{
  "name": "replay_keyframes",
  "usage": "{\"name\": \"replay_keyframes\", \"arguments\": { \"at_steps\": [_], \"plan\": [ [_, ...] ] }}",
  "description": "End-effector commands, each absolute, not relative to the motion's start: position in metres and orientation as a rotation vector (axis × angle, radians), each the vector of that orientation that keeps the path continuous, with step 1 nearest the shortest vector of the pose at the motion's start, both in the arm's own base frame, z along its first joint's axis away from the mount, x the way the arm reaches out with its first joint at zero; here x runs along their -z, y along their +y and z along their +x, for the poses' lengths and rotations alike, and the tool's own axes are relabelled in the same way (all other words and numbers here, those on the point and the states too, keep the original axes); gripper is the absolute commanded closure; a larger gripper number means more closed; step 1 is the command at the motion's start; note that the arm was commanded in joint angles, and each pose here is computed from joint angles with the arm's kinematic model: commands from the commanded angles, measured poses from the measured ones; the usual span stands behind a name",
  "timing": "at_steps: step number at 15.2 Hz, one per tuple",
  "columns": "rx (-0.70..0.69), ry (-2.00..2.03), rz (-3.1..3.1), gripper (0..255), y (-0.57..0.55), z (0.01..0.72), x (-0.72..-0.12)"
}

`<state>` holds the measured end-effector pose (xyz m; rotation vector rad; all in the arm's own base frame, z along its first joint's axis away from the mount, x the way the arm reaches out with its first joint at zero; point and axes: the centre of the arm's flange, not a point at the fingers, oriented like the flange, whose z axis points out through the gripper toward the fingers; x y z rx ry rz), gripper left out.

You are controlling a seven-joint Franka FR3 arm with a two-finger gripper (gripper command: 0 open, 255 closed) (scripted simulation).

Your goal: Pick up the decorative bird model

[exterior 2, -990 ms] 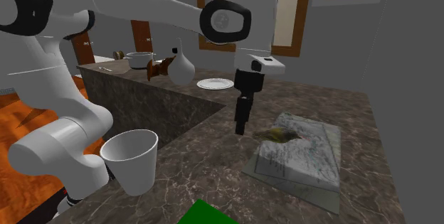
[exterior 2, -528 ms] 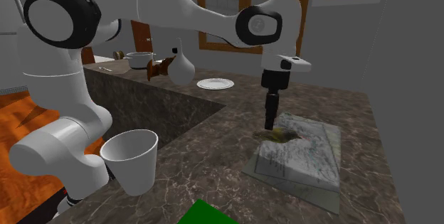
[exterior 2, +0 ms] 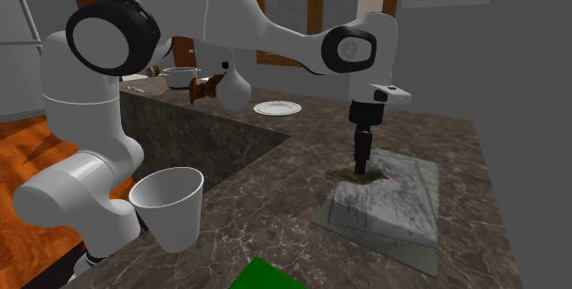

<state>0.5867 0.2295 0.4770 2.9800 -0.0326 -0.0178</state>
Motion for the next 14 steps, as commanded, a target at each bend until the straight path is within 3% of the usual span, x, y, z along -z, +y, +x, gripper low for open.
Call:
{"name": "replay_keyframes", "arguments": {
  "at_steps": [1, 4, 5, 14],
  "plan": [
    [0.017, -0.033, 2.98, 0, 0.2291, 0.5863, -0.4666],
    [0.017, -0.033, 2.98, 0, 0.2291, 0.5863, -0.4636],
    [0.017, -0.033, 2.98, 255, 0.2291, 0.5863, -0.4634],
    [0.017, -0.033, 2.98, 255, 0.2291, 0.5863, -0.4636]
  ]
}}
